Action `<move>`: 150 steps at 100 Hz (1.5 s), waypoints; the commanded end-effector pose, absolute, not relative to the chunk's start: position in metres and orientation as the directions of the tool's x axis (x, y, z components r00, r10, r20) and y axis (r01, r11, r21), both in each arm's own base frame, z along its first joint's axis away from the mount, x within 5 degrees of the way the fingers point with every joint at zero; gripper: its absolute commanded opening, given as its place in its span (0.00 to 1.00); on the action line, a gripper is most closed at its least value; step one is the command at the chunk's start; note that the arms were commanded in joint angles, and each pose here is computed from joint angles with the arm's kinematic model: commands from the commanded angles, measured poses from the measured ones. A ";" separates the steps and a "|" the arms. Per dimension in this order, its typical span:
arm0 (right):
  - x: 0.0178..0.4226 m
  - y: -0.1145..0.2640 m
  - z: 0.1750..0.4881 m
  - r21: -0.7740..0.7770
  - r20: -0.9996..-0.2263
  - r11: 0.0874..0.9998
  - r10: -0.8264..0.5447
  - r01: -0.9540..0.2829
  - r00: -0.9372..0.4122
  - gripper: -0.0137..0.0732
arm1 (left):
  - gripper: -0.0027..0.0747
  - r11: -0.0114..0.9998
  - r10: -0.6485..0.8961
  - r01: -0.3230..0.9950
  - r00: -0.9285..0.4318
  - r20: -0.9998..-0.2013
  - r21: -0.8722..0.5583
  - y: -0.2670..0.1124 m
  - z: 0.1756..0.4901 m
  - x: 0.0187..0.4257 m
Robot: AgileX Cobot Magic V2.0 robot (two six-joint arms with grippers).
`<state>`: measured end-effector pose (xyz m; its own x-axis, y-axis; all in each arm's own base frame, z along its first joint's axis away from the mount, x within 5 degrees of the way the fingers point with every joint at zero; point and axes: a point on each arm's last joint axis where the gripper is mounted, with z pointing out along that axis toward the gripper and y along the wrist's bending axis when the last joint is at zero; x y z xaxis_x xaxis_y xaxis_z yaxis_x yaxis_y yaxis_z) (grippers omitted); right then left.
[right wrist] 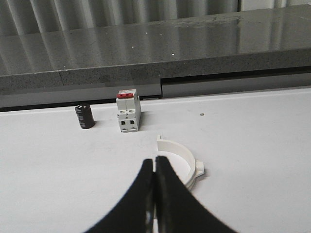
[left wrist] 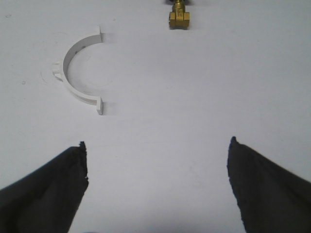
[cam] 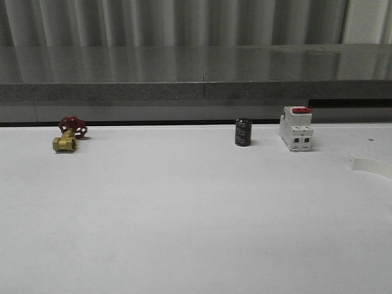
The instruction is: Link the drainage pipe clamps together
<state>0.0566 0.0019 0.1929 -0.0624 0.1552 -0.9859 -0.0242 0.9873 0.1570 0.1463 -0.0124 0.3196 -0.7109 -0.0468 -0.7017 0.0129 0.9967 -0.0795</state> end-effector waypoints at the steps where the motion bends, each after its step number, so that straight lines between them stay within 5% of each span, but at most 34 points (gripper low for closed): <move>1: 0.054 0.001 0.207 0.149 -0.987 0.988 0.150 -0.036 0.058 0.08 | 0.77 0.999 -0.018 0.018 -0.661 -0.750 -0.040 -0.012 0.334 0.171; 46: 0.054 0.001 0.207 0.149 -0.987 0.988 0.150 -0.036 0.058 0.08 | 0.77 0.995 0.054 -0.011 -0.789 -0.612 0.102 0.021 0.309 0.281; 88: 0.054 0.001 0.207 0.149 -0.987 0.988 0.150 -0.036 0.058 0.08 | 0.77 0.995 -0.076 -0.096 -0.833 -0.548 0.009 0.086 0.258 0.320; 150: 0.054 0.001 0.207 0.149 -0.987 0.988 0.150 -0.036 0.058 0.08 | 0.77 0.996 -0.064 -0.085 -0.857 -0.511 0.018 0.104 0.211 0.374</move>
